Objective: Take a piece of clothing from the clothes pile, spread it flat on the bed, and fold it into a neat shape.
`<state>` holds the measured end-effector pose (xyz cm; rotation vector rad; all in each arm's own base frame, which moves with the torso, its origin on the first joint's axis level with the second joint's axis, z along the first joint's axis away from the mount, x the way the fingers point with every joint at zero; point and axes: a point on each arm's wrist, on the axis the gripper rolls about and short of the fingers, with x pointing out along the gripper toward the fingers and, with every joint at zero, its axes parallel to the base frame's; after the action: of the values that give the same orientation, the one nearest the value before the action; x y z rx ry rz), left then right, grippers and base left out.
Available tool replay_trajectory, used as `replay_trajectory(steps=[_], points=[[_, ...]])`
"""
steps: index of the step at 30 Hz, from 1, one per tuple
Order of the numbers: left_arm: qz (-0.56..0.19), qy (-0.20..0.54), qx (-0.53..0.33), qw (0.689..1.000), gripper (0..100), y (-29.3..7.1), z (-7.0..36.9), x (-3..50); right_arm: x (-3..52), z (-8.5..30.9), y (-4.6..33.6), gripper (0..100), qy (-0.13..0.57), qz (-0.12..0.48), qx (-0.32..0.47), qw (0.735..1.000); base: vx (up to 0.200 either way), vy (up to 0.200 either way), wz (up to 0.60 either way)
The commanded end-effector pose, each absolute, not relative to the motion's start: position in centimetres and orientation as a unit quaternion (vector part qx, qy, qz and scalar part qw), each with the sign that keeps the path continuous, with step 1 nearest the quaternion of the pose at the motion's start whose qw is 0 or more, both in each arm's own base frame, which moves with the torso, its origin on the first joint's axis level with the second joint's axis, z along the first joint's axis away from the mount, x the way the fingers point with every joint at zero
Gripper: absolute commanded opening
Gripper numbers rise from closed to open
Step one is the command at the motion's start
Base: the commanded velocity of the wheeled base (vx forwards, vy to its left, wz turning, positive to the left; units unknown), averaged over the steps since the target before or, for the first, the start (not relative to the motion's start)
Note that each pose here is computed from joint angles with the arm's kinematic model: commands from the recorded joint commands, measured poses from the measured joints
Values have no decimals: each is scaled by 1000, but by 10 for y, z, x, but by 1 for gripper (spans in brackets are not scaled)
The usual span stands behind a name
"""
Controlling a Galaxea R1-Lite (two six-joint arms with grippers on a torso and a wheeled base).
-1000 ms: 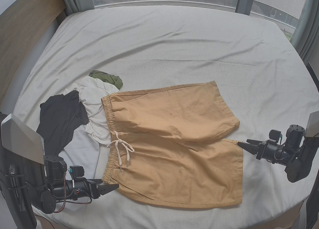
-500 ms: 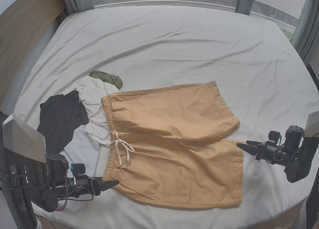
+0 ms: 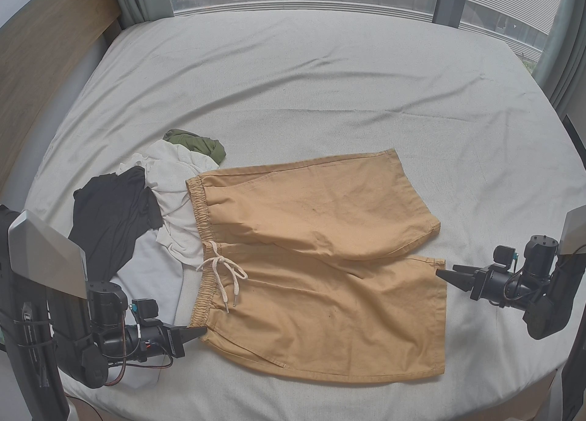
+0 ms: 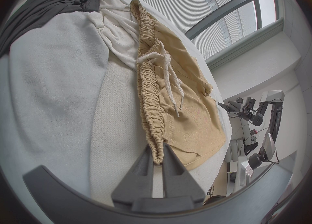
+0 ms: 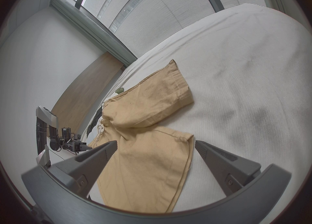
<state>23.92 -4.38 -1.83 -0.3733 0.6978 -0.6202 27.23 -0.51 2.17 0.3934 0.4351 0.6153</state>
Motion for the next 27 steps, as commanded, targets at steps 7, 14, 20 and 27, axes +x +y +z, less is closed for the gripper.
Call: replay_trajectory(steps=[7,14,20,27], points=[[-303,334,-177,875,0,-46,-19,240,232,6,6,100,292,299,211,884,0,0,0],[-307,336,-176,873,0,-48,-19,239,210,-12,9,100,345,309,182,867,0,0,0],[-307,335,-175,873,0,-48,-19,239,199,-25,6,100,395,313,157,850,0,0,0],[-307,336,-175,873,0,-48,-19,239,194,-28,8,100,415,319,152,838,0,0,0]])
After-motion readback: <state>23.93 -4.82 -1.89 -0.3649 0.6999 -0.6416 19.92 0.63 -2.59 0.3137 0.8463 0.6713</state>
